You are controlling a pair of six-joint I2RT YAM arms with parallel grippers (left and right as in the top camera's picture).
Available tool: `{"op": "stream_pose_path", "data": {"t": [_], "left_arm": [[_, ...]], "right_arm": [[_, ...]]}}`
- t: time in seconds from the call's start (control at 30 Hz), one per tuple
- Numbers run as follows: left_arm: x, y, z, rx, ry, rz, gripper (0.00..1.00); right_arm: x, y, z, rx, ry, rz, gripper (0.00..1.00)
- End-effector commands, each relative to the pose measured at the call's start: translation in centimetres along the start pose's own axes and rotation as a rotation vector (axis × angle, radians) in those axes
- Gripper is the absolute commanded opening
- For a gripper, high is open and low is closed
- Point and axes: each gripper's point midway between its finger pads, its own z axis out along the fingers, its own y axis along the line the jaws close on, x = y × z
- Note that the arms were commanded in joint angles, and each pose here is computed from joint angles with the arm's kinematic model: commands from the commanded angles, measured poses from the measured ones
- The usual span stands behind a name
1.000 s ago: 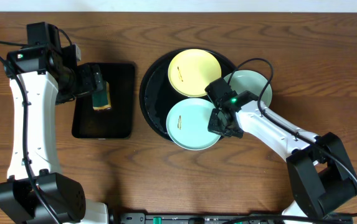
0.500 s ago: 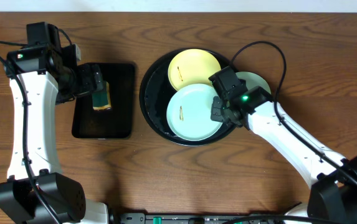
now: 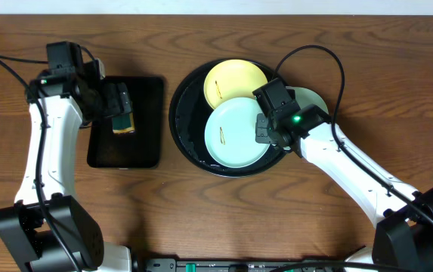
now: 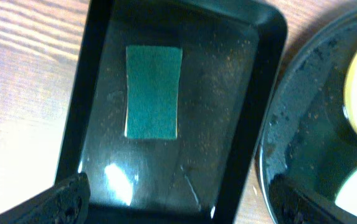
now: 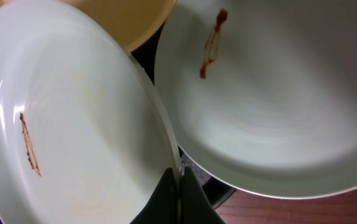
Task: Clean dirty plates on tray and stack at the side
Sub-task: 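Lower left gripper onto the green sponge and grasp it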
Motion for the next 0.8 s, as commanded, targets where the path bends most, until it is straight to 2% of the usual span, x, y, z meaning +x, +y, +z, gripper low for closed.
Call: {"op": "stream_pose_path", "data": {"t": [0.0, 0.33, 0.57, 0.63, 0.77], "left_arm": [[0.3, 0.1, 1.0, 0.006, -0.004, -0.005, 0.91], [1.1, 0.5, 2.7, 0.006, -0.008, -0.004, 0.91], [0.0, 0.9, 5.0, 0.005, -0.116, 0.011, 0.90], [0.5, 1.1, 5.6, 0.005, -0.114, 0.005, 0.87], [1.6, 1.6, 7.0, -0.009, -0.121, 0.003, 0.88]], "right_arm": [[-0.1, 0.3, -0.1, -0.007, -0.001, -0.016, 0.01], [0.2, 0.3, 0.4, -0.010, -0.005, -0.016, 0.01], [0.2, 0.2, 0.4, -0.009, -0.004, -0.016, 0.01], [0.2, 0.2, 0.4, -0.008, -0.003, -0.016, 0.01], [0.2, 0.2, 0.4, -0.008, -0.003, -0.016, 0.01]]}}
